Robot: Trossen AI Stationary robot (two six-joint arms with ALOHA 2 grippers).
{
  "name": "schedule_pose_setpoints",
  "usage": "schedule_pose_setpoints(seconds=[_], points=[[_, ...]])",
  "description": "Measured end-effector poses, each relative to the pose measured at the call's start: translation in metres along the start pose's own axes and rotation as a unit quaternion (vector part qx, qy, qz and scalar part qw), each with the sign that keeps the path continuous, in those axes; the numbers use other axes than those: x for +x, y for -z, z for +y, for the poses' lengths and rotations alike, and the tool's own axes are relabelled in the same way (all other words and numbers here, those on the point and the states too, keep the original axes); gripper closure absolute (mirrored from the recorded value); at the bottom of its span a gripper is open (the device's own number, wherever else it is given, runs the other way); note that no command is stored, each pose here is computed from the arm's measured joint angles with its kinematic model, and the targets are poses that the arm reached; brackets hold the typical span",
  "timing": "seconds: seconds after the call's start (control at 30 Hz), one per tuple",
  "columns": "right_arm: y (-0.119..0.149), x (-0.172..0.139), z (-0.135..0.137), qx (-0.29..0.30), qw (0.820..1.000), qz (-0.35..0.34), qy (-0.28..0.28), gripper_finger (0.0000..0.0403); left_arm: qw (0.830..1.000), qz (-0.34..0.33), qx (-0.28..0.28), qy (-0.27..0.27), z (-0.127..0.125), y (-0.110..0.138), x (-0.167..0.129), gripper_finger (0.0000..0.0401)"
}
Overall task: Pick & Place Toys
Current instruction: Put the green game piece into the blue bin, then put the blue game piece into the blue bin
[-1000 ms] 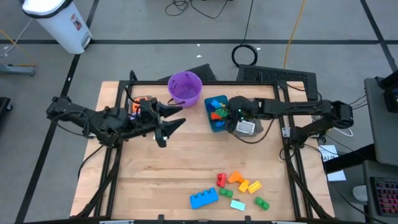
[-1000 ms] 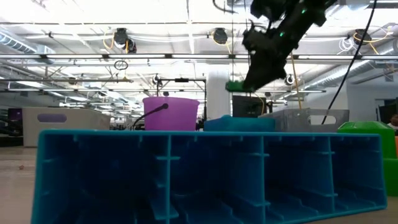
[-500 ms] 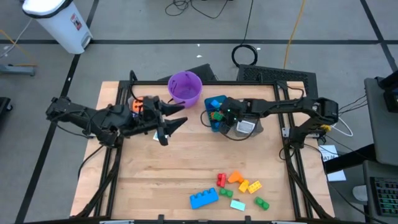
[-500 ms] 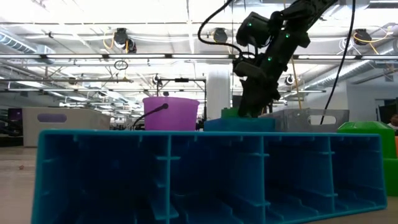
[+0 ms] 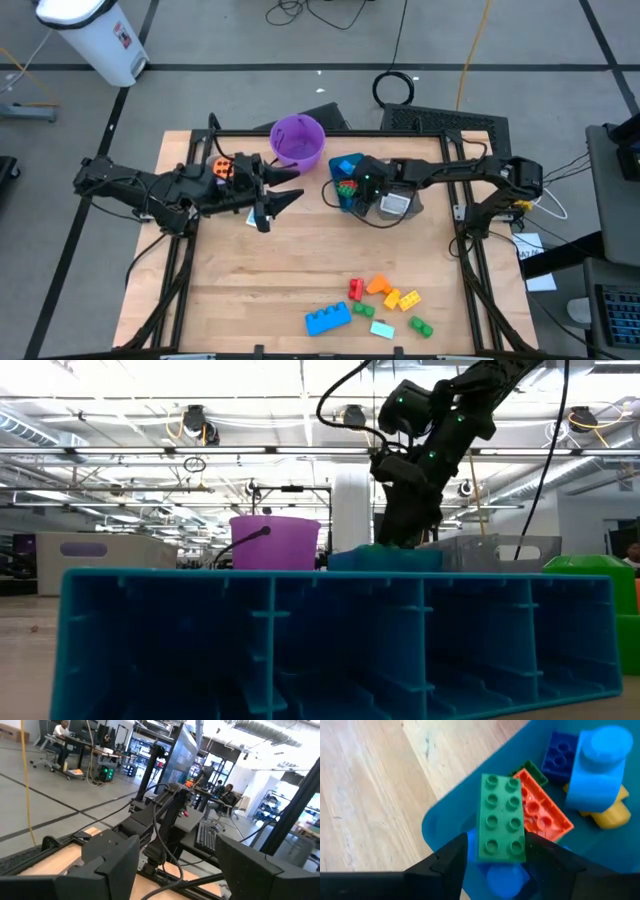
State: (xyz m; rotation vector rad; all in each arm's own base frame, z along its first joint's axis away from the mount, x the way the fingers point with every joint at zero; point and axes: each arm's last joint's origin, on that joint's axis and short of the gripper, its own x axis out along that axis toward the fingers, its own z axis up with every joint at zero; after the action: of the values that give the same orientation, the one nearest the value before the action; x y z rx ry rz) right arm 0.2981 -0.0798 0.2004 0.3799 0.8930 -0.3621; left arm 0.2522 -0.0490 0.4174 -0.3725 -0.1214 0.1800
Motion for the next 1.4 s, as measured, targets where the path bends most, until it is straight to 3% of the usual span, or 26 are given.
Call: schedule_pose_setpoints(seconds=[0.27, 0.43, 0.63, 0.83, 1.07, 1.3, 1.4], points=[[-0.019, -0.015, 0.007, 0.019, 0.994, -0.035, -0.102, 0.0185, 1.000, 0.019, -0.010, -0.007, 0.001, 0.004, 0.000, 0.0135], [-0.034, -0.030, 0.014, 0.051, 0.978, -0.077, -0.186, 0.0179, 1.000, 0.022, -0.019, -0.008, 0.002, 0.004, 0.000, 0.0135], [-0.048, -0.049, 0.033, 0.109, 0.934, -0.108, -0.321, 0.0183, 0.999, 0.033, -0.036, -0.006, 0.000, 0.007, -0.001, 0.0135], [-0.045, -0.075, 0.071, 0.057, 0.890, -0.116, -0.438, 0.0191, 0.997, 0.056, -0.051, 0.001, -0.008, 0.019, 0.002, 0.0135], [-0.017, -0.118, 0.123, -0.026, 0.884, -0.181, -0.430, 0.0199, 0.993, 0.079, -0.082, 0.007, -0.021, 0.044, 0.016, 0.0135], [0.032, -0.143, 0.169, -0.140, 0.897, -0.217, -0.358, 0.0200, 0.990, 0.076, -0.113, 0.038, -0.044, 0.074, 0.033, 0.0135], [0.054, -0.145, 0.183, -0.183, 0.904, -0.197, -0.332, 0.0200, 0.989, 0.064, -0.123, 0.053, -0.051, 0.082, 0.038, 0.0135]])
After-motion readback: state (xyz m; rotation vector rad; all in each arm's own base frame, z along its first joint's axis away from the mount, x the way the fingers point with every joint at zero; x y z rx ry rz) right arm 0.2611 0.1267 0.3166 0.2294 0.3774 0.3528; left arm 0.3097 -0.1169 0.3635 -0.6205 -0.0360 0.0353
